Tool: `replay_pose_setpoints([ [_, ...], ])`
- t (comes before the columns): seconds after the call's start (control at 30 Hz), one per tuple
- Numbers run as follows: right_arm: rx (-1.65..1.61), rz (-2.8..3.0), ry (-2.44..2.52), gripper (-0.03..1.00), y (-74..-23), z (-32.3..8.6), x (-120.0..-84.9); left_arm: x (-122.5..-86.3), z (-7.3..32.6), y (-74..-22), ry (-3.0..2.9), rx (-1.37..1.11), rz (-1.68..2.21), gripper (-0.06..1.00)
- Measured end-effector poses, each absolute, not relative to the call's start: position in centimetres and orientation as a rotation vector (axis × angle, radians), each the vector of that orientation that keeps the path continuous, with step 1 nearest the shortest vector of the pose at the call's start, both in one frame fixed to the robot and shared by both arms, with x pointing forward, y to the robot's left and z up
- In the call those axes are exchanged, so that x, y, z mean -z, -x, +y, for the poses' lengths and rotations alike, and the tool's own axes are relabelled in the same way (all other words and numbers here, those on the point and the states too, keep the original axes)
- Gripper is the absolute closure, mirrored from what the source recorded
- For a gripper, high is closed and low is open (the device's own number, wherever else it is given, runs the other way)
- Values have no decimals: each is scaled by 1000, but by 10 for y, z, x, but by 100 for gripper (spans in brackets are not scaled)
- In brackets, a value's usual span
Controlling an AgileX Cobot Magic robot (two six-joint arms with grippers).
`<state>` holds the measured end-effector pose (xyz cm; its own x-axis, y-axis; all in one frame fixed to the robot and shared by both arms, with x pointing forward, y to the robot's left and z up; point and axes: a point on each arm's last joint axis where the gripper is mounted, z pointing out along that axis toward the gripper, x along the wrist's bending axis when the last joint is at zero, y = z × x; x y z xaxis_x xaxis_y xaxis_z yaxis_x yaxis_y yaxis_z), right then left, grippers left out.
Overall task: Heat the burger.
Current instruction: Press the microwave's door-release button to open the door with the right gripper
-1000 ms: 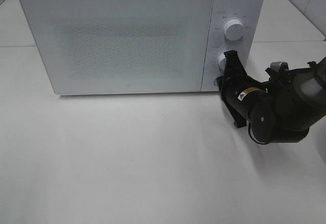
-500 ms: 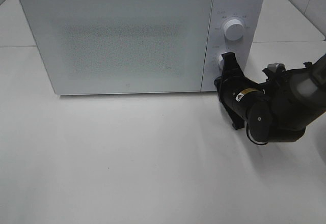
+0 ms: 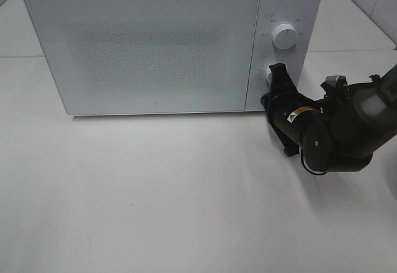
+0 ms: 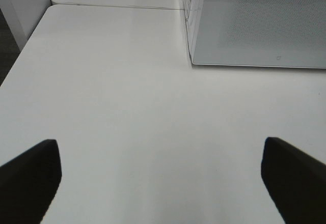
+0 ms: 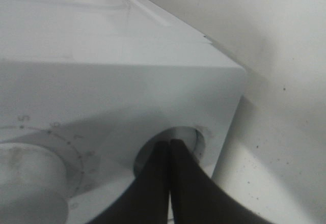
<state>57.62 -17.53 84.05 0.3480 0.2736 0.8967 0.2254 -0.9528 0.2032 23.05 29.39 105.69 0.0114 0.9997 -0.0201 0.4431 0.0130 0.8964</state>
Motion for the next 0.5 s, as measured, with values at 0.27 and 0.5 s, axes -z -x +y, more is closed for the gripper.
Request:
replay_pose_setpoints([
  [0.27,-1698,466,-2547,94,-579,-174,-841,-1057,294,-230,-1532,-931,1534,-4],
  [0.5,-1695,459,-2548,94,-580,-175,-841,-1057,294,-230,-1532,-931,1534,-4],
])
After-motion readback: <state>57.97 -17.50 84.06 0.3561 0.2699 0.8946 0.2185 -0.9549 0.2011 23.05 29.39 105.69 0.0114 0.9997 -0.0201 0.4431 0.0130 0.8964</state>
